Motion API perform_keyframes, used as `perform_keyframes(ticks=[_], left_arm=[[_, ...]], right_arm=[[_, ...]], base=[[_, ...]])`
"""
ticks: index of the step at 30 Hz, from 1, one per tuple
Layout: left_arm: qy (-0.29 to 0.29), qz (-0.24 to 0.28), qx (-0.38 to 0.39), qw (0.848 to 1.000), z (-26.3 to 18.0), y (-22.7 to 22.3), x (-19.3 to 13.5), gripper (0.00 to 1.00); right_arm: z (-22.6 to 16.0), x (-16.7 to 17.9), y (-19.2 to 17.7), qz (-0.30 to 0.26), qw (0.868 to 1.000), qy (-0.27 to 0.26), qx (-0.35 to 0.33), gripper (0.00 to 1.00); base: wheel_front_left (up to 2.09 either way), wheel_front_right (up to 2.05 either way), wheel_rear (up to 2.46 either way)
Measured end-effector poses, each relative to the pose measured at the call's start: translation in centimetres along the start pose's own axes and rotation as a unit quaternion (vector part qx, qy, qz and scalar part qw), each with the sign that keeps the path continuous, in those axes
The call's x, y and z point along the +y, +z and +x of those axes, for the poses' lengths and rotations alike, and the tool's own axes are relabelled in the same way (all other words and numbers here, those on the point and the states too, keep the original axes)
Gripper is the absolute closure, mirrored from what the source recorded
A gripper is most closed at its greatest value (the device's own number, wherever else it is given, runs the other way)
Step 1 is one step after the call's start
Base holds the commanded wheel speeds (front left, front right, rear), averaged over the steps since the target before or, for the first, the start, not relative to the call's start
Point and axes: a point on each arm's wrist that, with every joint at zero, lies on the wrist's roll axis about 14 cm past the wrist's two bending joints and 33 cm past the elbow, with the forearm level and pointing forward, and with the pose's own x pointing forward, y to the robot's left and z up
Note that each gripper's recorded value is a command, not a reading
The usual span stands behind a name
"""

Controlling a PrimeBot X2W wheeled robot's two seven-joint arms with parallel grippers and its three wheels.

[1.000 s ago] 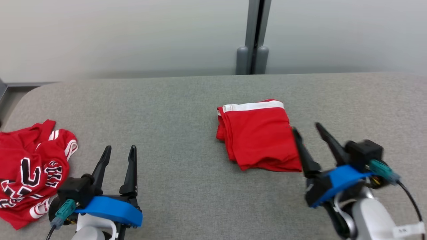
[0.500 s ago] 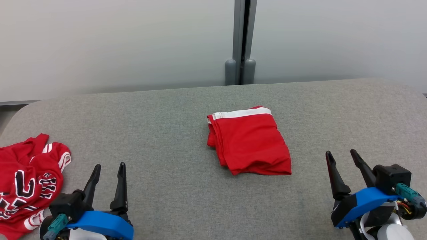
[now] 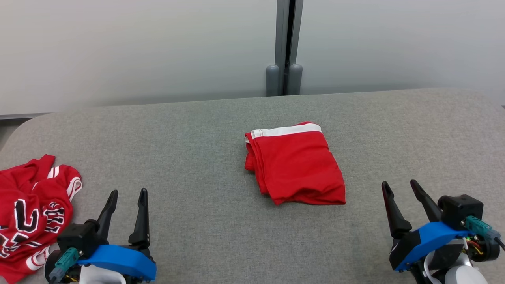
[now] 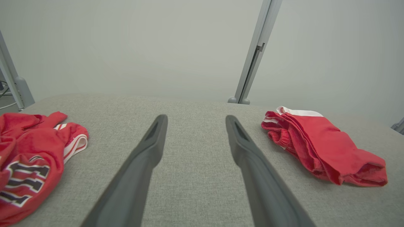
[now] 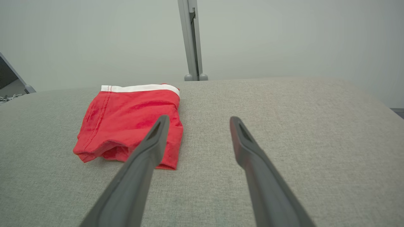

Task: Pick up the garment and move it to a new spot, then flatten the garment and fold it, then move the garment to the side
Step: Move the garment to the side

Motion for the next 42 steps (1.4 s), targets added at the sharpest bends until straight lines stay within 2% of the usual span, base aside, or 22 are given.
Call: perform_keyframes(ticks=[7,14,17,22,25,26,27,31,32,33,34,39,42], left_arm=[[0.001,0.0,0.001,1.0,0.7,0.0,0.3,0.0],[0.002,0.0,-0.008,1.0,2.5,0.5,0.7,0.0],[0.003,-0.003,-0.01,1.0,3.1,0.5,0.9,0.0],[0.023,-0.001,-0.006,1.0,3.0,0.0,2.4,0.0],[0.034,-0.001,0.001,0.999,2.6,-0.6,2.9,0.0],[0.034,-0.001,0.001,0.999,2.6,-0.6,2.9,0.0],[0.038,0.0,0.012,0.999,2.3,-1.3,3.3,0.0],[0.043,0.001,0.018,0.999,2.2,-1.7,3.7,0.0],[0.043,0.001,0.02,0.999,2.2,-1.8,3.7,0.0],[0.035,0.001,0.02,0.999,2.5,-1.9,3.3,0.0],[0.031,0.0,0.02,0.999,2.7,-1.9,3.1,0.0],[0.003,0.001,0.022,1.0,4.2,-2.3,1.5,0.0],[-0.021,0.002,0.021,1.0,5.3,-2.4,0.0,0.0]], right_arm=[[1.2,1.4,-0.7,0.018,0.999,0.021,0.032,0.0],[7.3,4.2,1.5,0.012,0.995,0.064,0.07,0.0],[10.5,4.3,-1.1,0.004,0.986,0.059,0.158,0.0],[12.9,4.8,-5.3,0.002,0.966,0.054,0.251,0.0],[13.2,5.6,-8.5,-0.004,0.951,0.06,0.302,0.0],[13.2,5.6,-8.5,-0.004,0.951,0.06,0.302,0.0],[12.8,5.8,-10.7,-0.003,0.939,0.061,0.338,0.0],[13.0,6.1,-11.4,0.002,0.931,0.063,0.358,0.0],[12.9,6.1,-11.5,-0.003,0.929,0.066,0.363,0.18],[12.7,6.3,-11.4,-0.016,0.927,0.073,0.368,0.71],[12.5,6.2,-11.5,-0.029,0.924,0.076,0.373,1.0],[12.4,5.3,-9.7,-0.101,0.923,0.098,0.359,1.0],[12.2,3.8,-7.3,-0.154,0.922,0.108,0.339,1.0]], base=[[0.0,0.0,0.0],[0.0,0.0,0.0],[0.0,0.0,0.0],[0.0,0.0,0.0],[0.0,0.0,0.0],[0.0,0.0,0.0],[0.0,0.0,0.0],[0.0,0.0,0.0],[0.0,0.0,0.0],[0.0,0.0,0.0],[0.0,0.0,0.0],[0.0,0.0,0.0],[0.0,0.0,0.0]])
